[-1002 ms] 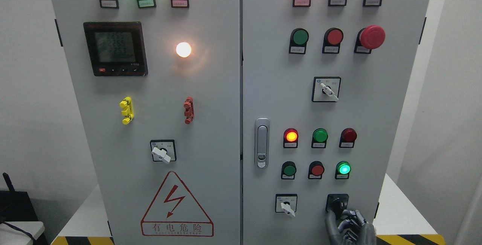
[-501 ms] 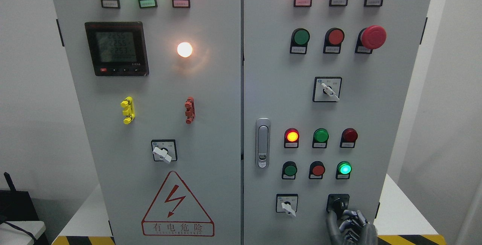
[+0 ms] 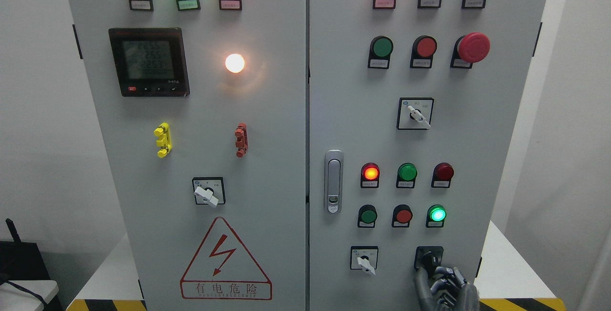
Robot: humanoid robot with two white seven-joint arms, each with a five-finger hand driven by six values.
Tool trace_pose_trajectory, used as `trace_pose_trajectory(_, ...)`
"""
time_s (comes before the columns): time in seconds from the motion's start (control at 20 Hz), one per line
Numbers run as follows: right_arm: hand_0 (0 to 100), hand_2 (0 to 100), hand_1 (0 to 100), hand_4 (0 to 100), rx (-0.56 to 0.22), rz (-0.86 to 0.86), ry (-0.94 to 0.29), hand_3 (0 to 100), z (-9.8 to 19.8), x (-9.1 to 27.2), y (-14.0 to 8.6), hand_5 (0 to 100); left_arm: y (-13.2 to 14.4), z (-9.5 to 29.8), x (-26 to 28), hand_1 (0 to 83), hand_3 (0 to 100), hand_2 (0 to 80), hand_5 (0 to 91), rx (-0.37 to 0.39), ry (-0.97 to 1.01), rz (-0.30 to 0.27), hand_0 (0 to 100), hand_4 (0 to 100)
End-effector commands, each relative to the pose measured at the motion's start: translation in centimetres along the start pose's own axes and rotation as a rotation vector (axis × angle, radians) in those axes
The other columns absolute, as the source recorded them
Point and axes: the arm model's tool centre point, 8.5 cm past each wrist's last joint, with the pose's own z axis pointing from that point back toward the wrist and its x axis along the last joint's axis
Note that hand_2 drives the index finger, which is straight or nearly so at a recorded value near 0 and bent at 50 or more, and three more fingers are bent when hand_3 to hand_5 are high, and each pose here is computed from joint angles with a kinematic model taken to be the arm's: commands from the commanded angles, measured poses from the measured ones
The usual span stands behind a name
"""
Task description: Trip black knob to open circuit
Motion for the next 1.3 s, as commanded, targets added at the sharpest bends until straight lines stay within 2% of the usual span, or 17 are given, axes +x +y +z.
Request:
trace_pose_trajectory(0.0,56,59,77,83,-0.003,0.011,0.005,88,-0.03,-0.27,0.01,91,-0.09,-0.05,0.51,38.9,0,0.0,0.0,-0.006,-0.009,-0.034,12,0)
trace_pose_trajectory(0.4,55,58,77,80,-0.015,0.016,0.010,88,-0.22,-0.47,-0.41,89,-0.19,-0.04,0.50,38.9,0,0.0,0.0,-0.008,-0.009,-0.033,12,0)
trace_pose_trajectory(0.8,55,57,76,75,-0.015,0.018,0.014,86,-0.33,-0.61,-0.35,81,-0.19,-0.04,0.50,38.9,0,0.0,0.0,-0.008,-0.009,-0.033,12,0)
trace_pose_trajectory(1.25,51,56,76,74,-0.016,0.019,0.015,84,-0.39,-0.72,-0.30,81,-0.09,-0.05,0.51,38.9,0,0.0,0.0,-0.006,-0.009,-0.034,12,0)
